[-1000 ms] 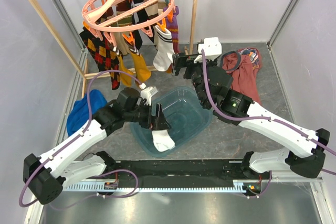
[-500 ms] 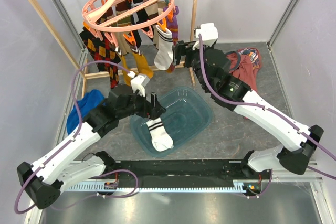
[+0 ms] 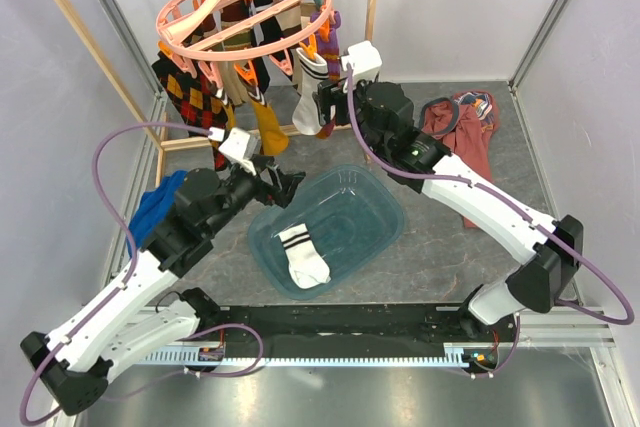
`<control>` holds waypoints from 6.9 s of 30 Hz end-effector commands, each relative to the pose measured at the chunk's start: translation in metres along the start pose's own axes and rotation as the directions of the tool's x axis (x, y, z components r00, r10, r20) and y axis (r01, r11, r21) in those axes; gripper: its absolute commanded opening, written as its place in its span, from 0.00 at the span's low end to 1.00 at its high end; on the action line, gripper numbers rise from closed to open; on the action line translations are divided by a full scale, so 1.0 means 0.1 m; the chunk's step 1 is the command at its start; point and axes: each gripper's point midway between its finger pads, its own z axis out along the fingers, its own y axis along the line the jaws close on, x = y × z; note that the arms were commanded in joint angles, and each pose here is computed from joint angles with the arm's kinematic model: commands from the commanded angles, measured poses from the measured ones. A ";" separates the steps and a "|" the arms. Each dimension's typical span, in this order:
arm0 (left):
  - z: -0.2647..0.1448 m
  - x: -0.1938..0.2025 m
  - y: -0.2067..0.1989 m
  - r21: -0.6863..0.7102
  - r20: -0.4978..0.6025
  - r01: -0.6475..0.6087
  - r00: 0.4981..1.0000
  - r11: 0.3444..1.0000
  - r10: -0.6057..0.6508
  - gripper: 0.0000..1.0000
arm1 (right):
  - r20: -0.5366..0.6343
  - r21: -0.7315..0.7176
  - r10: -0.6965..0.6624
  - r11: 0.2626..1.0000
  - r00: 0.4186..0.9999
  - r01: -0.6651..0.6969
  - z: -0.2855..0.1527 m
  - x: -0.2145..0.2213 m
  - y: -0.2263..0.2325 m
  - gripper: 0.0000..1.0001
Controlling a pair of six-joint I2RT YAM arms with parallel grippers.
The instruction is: Remove the socks clipped to the hanger
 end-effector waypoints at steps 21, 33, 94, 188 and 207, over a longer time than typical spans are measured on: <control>-0.15 -0.15 -0.03 0.029 0.105 -0.048 0.993 0.998 0.045 0.85 | 0.138 -0.206 0.093 0.976 0.986 -0.063 0.13 -0.43 0.34 0.00; -0.14 -0.13 0.10 -0.036 0.104 -0.058 0.993 0.998 0.061 0.85 | 0.100 -0.391 0.226 0.904 0.969 -0.170 -0.22 -0.66 0.99 0.00; 0.11 -0.39 -0.07 0.027 0.173 -0.060 0.983 0.998 0.055 0.02 | 0.172 -0.124 0.161 0.982 0.972 -0.141 0.03 -1.26 0.67 0.80; -0.36 0.21 0.64 -0.332 -0.011 -0.007 1.000 0.943 0.004 0.77 | -0.018 -0.131 0.296 0.946 0.955 -0.296 -1.59 0.23 -0.03 0.98; -0.27 -1.11 0.66 -0.442 0.217 -0.029 0.966 0.896 0.139 0.76 | -0.013 -0.355 0.248 0.904 0.969 -0.237 -1.01 0.41 0.60 0.97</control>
